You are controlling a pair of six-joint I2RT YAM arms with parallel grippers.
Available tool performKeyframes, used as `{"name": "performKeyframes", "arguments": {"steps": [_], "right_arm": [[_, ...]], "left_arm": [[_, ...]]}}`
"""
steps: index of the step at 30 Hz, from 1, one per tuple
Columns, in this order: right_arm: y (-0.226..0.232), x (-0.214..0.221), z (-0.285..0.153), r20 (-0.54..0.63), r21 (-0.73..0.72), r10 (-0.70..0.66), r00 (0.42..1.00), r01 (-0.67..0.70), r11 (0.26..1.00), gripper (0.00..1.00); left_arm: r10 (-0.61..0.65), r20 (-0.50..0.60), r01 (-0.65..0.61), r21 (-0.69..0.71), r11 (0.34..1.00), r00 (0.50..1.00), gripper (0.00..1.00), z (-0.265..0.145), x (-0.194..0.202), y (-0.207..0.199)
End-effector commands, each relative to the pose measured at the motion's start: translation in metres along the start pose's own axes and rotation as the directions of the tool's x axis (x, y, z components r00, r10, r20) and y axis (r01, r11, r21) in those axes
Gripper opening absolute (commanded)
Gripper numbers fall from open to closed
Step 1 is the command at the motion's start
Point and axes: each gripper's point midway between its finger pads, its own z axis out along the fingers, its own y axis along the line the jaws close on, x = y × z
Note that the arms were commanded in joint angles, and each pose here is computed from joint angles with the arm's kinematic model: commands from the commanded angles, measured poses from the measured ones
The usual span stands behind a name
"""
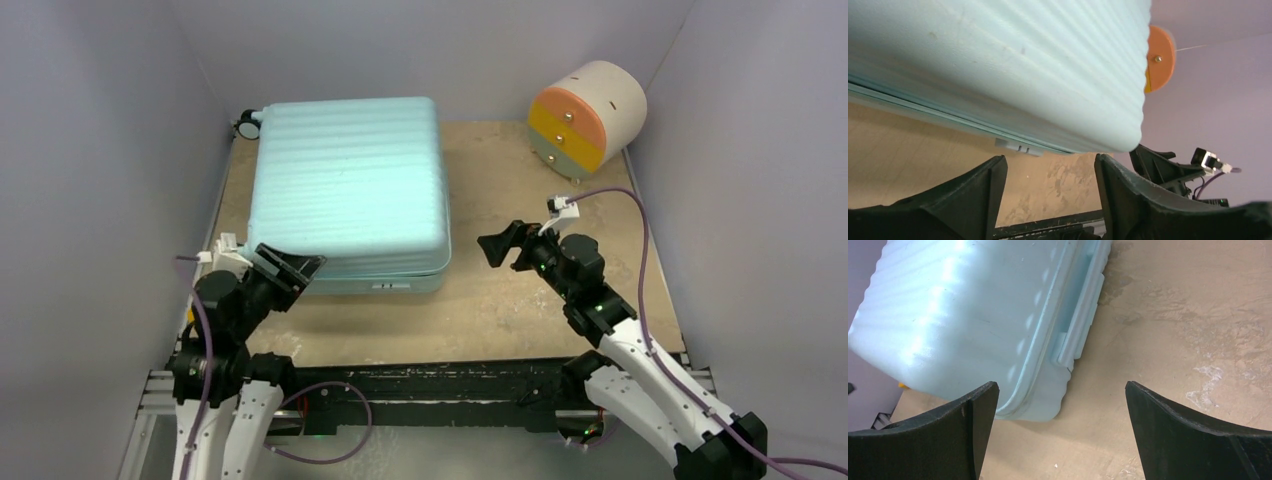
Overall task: Pack the luggage
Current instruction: Close the luggage at the center of the board.
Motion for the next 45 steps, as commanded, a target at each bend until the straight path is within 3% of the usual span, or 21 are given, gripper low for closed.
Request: {"name": "performKeyframes", "arguments": {"steps": [1,6,11,14,17,22,25,28,31,35,40,45], "right_arm": [[0.012,-0.018,-0.007,0.033,-0.023,0.015,0.999,-0.014,1.000,0.99],[0.034,-0.022,-0.003,0.013,-0.113,0.099,0.995,-0.097,0.989,0.99],[0.049,-0.031,0.006,-0.048,-0.130,0.122,0.991,-0.127,0.983,0.99],[0.055,-0.036,-0.001,-0.040,-0.159,0.095,0.995,-0.100,0.982,0.99],[0.053,-0.034,-0.008,-0.039,-0.158,0.061,0.997,-0.066,0.985,0.99],[0.032,0.001,-0.010,-0.150,-0.076,0.078,0.986,-0.090,0.993,0.99],[0.030,0.017,-0.008,-0.165,-0.100,0.101,0.981,-0.118,0.988,0.99],[0.038,0.014,0.001,-0.118,-0.164,0.147,0.982,-0.166,0.973,0.97],[0.063,0.008,0.007,-0.138,-0.292,0.154,0.978,-0.188,0.938,0.97],[0.083,-0.008,0.020,-0.143,-0.362,0.189,0.971,-0.229,0.903,0.99],[0.086,-0.035,0.026,-0.075,-0.333,0.223,0.972,-0.235,0.913,0.99],[0.084,-0.039,0.044,-0.116,-0.258,0.241,0.964,-0.263,0.930,0.99]], "left_arm": [[0.092,0.110,-0.094,0.005,0.996,0.990,0.70,-0.045,-0.017,-0.020],[0.184,0.284,-0.200,0.026,0.980,0.941,0.74,-0.055,-0.056,-0.047],[0.264,0.255,-0.252,-0.080,0.965,0.930,0.74,0.005,-0.086,-0.049],[0.307,0.269,-0.278,-0.142,0.950,0.913,0.74,0.018,-0.107,-0.057],[0.340,0.373,-0.333,-0.086,0.939,0.863,0.74,0.007,-0.129,-0.088],[0.405,0.479,-0.442,-0.038,0.896,0.779,0.74,-0.006,-0.147,-0.119],[0.487,0.477,-0.502,-0.107,0.858,0.731,0.73,0.000,-0.153,-0.111],[0.527,0.494,-0.468,-0.249,0.848,0.692,0.71,0.005,-0.170,-0.085],[0.492,0.466,-0.413,-0.267,0.871,0.736,0.73,0.018,-0.168,-0.071],[0.454,0.410,-0.393,-0.228,0.891,0.791,0.86,0.034,-0.168,-0.075],[0.396,0.383,-0.290,-0.305,0.907,0.834,0.86,0.035,-0.193,-0.056],[0.331,0.375,-0.174,-0.395,0.902,0.866,0.85,0.045,-0.205,-0.011]]}}
